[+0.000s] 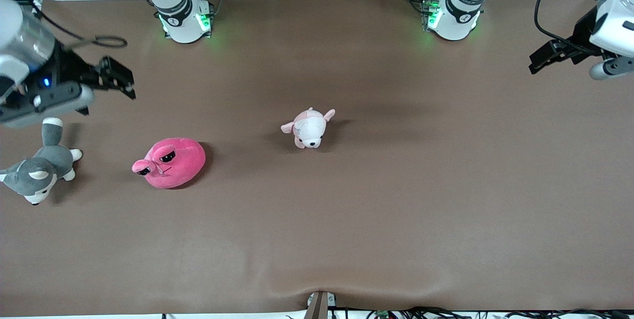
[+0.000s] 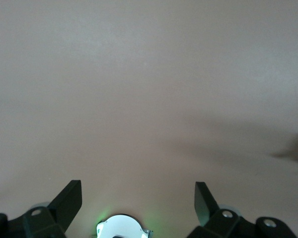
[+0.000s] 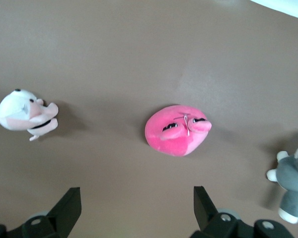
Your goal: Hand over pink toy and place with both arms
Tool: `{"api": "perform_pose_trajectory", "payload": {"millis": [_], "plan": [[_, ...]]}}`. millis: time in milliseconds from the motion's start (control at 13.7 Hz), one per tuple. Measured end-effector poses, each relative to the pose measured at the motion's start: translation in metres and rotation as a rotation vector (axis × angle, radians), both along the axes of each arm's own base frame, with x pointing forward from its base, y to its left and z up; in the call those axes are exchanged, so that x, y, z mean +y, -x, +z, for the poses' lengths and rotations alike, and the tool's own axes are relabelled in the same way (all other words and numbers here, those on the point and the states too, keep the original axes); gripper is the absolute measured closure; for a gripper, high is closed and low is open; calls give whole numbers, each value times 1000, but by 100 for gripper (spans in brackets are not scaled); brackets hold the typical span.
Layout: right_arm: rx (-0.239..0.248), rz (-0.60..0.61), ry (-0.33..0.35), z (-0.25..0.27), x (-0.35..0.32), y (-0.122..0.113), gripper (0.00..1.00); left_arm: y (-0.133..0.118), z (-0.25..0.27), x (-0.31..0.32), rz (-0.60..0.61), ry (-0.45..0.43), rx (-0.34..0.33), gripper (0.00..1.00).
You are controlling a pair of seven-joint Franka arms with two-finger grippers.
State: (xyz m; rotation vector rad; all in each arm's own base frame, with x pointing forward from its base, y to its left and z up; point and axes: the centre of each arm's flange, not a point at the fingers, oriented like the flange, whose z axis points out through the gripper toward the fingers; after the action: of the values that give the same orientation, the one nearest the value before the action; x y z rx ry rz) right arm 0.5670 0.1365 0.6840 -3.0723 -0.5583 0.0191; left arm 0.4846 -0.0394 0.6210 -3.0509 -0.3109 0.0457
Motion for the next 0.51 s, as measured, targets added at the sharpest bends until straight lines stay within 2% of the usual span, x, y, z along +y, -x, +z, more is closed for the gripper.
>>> {"api": "perform_pose_trajectory", "payload": {"millis": [146,292,511], "plan": [[-2,-37,4,1,14,27,0,1,3,-2,-16,2,-15,0],[3,-133,6,-5,22,46,0,-4,11,-3,-45,4,-32,0],[-11,-164,5,-5,19,47,0,-15,29,-4,-52,5,-48,0]]}}
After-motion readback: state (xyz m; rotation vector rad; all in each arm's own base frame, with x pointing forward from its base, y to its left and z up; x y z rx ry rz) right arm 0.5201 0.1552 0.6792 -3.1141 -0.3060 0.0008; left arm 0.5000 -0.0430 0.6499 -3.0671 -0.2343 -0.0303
